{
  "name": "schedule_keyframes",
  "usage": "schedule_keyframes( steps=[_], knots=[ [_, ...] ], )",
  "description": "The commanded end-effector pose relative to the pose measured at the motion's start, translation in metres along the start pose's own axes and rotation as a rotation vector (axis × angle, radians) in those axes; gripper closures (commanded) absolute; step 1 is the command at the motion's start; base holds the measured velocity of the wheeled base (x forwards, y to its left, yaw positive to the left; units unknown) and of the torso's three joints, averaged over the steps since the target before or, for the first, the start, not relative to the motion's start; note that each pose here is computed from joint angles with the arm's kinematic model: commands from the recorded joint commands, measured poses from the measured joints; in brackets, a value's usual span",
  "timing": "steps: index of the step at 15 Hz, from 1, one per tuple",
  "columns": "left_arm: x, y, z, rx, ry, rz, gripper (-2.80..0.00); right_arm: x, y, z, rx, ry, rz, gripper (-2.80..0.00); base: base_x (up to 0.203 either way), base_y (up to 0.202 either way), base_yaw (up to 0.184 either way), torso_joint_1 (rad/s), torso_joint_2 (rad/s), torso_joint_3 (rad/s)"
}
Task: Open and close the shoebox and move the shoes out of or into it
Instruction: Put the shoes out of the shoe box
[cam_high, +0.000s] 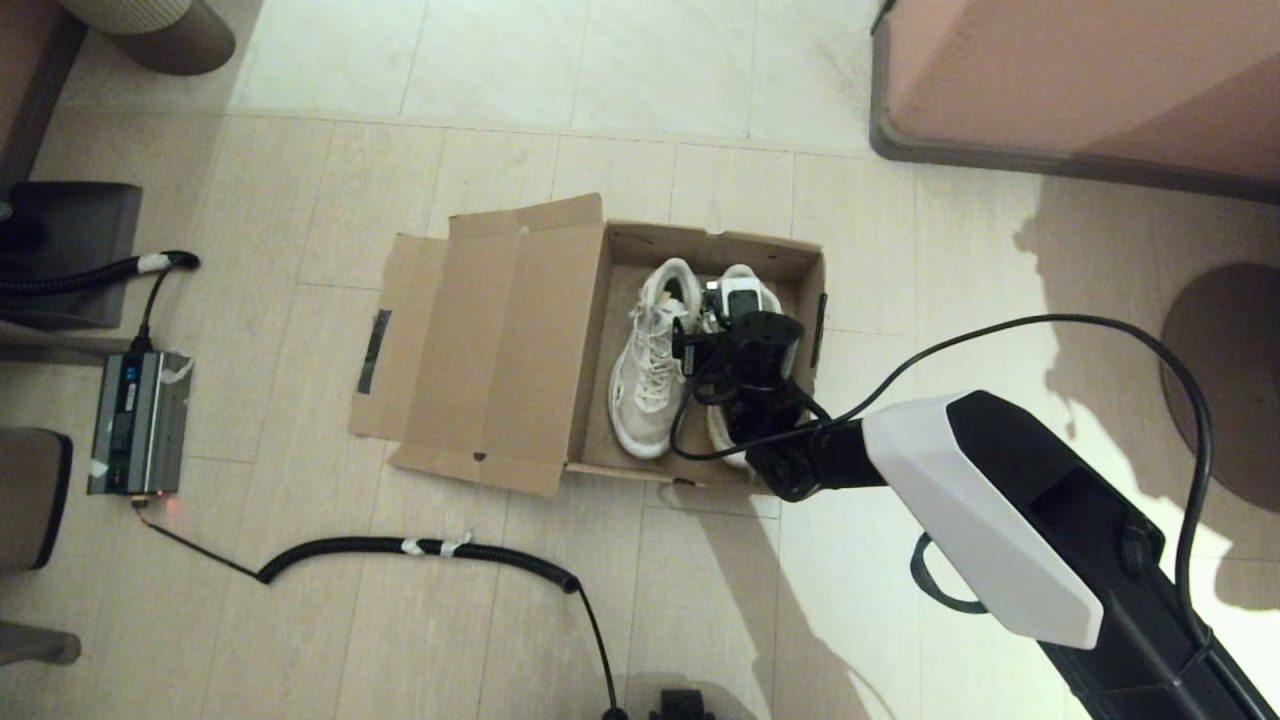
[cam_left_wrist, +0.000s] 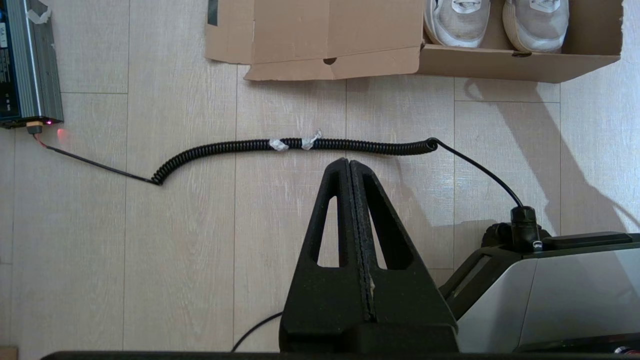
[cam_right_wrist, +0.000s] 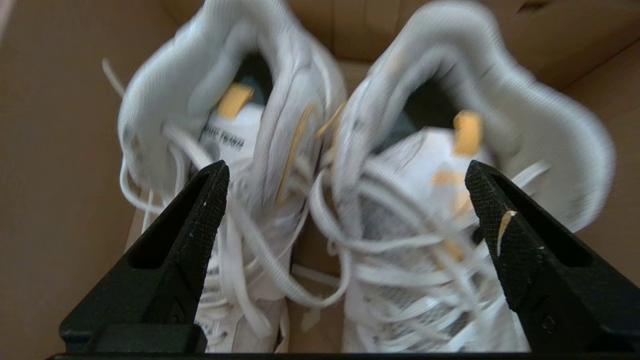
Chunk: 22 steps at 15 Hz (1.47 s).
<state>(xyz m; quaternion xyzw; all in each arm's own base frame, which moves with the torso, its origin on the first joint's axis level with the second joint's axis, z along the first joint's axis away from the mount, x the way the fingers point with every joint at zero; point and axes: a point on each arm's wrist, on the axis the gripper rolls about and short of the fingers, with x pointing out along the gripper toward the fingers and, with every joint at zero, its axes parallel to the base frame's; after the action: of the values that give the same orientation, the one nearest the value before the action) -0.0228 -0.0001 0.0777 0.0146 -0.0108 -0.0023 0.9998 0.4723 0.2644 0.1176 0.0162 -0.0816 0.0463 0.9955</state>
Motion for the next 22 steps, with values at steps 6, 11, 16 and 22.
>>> schedule_keyframes(
  steps=[6,11,16,22],
  knots=[
    [0.001,0.0,-0.002,0.0,0.009,-0.001,0.0,0.001,0.001,-0.009,0.009,-0.004,0.008,-1.89,0.0,0.0,0.0,0.0,0.0,0.0],
    [0.001,0.0,-0.002,0.0,0.008,0.0,0.0,0.002,0.002,-0.01,0.009,-0.007,0.021,0.0,0.0,0.0,0.0,0.0,0.0,0.0],
    [0.001,0.0,-0.002,0.0,0.009,0.0,0.0,0.002,0.002,-0.014,0.01,-0.002,0.021,0.0,0.0,0.0,0.0,0.0,0.0,0.0],
    [0.001,0.0,-0.002,0.0,0.009,0.0,0.0,-0.002,0.003,0.023,0.068,-0.05,-0.001,0.0,0.0,0.0,0.0,0.0,0.0,0.0]
  ],
)
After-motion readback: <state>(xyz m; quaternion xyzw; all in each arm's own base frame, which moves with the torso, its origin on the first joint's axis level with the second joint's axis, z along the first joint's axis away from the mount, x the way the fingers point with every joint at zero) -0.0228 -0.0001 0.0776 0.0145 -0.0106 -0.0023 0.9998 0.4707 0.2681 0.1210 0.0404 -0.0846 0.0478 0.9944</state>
